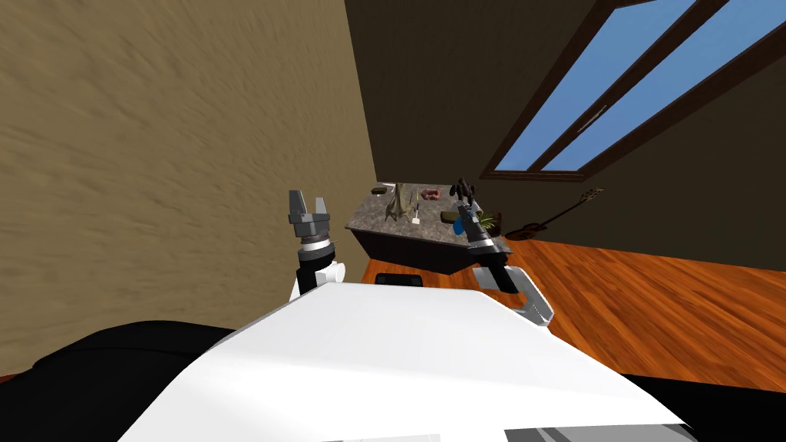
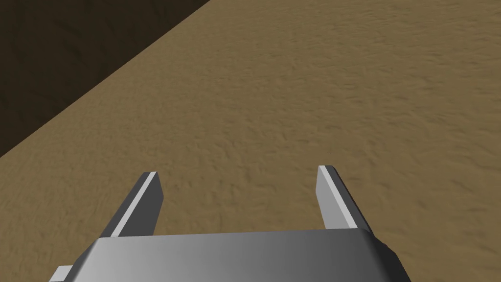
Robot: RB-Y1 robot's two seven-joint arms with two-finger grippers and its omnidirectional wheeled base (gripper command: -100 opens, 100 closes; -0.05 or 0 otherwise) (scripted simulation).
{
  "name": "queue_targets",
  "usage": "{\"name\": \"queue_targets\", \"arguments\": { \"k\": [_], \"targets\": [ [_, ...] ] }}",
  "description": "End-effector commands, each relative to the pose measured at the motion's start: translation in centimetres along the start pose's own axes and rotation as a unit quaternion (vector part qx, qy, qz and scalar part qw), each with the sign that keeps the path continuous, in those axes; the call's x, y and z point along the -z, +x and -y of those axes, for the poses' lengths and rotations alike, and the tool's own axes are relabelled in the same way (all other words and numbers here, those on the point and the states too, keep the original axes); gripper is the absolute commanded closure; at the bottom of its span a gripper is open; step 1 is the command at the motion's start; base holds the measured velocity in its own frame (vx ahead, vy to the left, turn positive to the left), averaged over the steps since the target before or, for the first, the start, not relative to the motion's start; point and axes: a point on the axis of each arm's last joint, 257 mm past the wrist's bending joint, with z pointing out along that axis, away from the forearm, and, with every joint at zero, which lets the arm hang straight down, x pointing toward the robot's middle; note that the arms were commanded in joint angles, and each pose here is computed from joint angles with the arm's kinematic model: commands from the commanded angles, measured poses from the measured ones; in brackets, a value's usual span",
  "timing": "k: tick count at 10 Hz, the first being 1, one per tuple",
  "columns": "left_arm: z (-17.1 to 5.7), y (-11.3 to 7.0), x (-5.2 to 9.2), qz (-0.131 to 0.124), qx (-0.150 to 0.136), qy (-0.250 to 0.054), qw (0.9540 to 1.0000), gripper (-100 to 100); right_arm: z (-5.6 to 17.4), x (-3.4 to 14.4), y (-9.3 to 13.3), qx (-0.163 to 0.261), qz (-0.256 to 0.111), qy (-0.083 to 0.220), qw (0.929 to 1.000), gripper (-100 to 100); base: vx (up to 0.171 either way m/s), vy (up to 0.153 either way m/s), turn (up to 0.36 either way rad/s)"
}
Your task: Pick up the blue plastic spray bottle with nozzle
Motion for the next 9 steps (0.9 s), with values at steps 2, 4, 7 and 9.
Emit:
{"name": "queue_targets", "arguments": {
  "k": [2, 4, 7, 9],
  "targets": [
    [0.0, 0.0, 0.0, 0.000, 0.000, 0.000, 1.0000, 0, 3.0, 0.2, 0.9, 0.057, -0.033, 0.027, 0.9975, -100, -0.053, -0.002, 0.022],
    [0.0, 0.0, 0.0, 0.000, 0.000, 0.000, 1.0000, 0, 5.2, 0.6, 1.3, 0.096, -0.055, 0.046, 0.9928, -100, -0.039, 0.012, 0.019],
    [0.0, 0.0, 0.0, 0.000, 0.000, 0.000, 1.0000, 0, 8.4, 1.6, 1.4, 0.147, -0.084, 0.076, 0.9826, -100, -0.016, 0.015, 0.017],
    [0.0, 0.0, 0.0, 0.000, 0.000, 0.000, 1.0000, 0, 12.6, 3.8, 0.7, 0.205, -0.115, 0.122, 0.9643, -100, 0.019, 0.032, 0.043]
  ]
}}
